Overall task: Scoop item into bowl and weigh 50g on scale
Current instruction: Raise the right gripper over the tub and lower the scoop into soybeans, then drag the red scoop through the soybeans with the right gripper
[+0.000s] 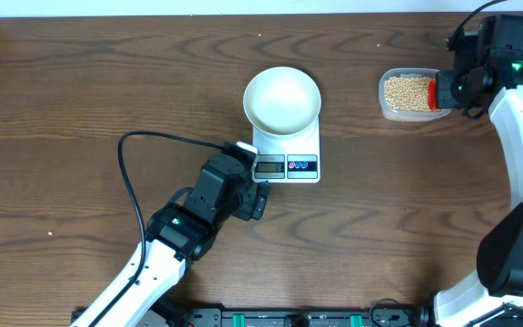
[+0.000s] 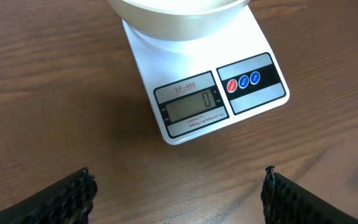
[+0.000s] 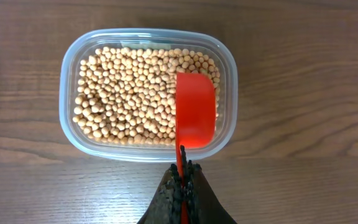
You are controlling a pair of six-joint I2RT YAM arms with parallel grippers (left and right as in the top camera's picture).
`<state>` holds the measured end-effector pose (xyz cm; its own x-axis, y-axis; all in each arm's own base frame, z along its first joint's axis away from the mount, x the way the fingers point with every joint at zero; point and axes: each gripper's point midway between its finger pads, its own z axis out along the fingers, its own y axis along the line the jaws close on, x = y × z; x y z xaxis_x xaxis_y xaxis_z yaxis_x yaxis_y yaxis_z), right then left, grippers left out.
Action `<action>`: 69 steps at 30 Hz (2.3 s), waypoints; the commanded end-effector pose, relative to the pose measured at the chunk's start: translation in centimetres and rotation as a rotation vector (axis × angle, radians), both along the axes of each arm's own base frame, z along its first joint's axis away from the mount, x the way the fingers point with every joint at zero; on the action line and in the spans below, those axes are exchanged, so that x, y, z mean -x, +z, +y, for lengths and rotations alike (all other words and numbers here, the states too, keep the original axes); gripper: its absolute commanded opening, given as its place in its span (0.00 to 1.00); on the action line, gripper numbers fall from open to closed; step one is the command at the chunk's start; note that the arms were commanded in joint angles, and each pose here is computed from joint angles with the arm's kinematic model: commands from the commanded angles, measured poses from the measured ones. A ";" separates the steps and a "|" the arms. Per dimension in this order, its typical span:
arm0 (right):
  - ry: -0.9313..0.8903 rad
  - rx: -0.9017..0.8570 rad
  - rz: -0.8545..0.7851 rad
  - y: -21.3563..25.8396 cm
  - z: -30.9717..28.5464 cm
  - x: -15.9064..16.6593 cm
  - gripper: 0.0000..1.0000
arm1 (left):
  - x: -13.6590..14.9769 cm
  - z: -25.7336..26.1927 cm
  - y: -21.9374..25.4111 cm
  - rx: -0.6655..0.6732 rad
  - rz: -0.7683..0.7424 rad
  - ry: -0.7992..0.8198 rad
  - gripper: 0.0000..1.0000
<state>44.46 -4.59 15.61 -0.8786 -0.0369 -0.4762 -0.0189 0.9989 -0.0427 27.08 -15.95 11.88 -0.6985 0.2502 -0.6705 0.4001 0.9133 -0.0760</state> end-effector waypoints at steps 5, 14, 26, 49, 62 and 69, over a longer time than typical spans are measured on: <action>-0.005 -0.009 0.040 -1.7 0.1 -0.6 0.01 | -0.1 0.1 0.0 -0.010 -0.003 -0.001 0.87; 0.005 -0.208 0.079 -3.8 2.2 -0.8 0.01 | -0.1 0.1 0.0 -0.010 -0.003 -0.001 0.87; -0.049 -0.393 0.100 -4.4 2.1 -0.6 0.01 | -0.1 0.1 0.0 -0.010 -0.003 -0.001 0.88; -0.199 -0.674 0.124 -5.3 -1.4 0.1 0.01 | -0.1 0.1 0.0 -0.010 -0.003 -0.001 0.88; -0.173 -0.738 0.172 -7.6 0.2 -0.4 0.01 | -0.1 0.1 0.0 -0.010 -0.003 -0.001 0.88; -0.113 -0.862 0.146 -6.1 1.6 -0.5 0.01 | -0.1 0.1 0.0 -0.010 -0.003 -0.001 0.88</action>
<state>44.74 -4.93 10.09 -0.8943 0.3881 -0.2229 0.1627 0.7459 0.6459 27.08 -15.95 11.88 -0.6981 0.2504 -0.6708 0.4004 0.9132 -0.0758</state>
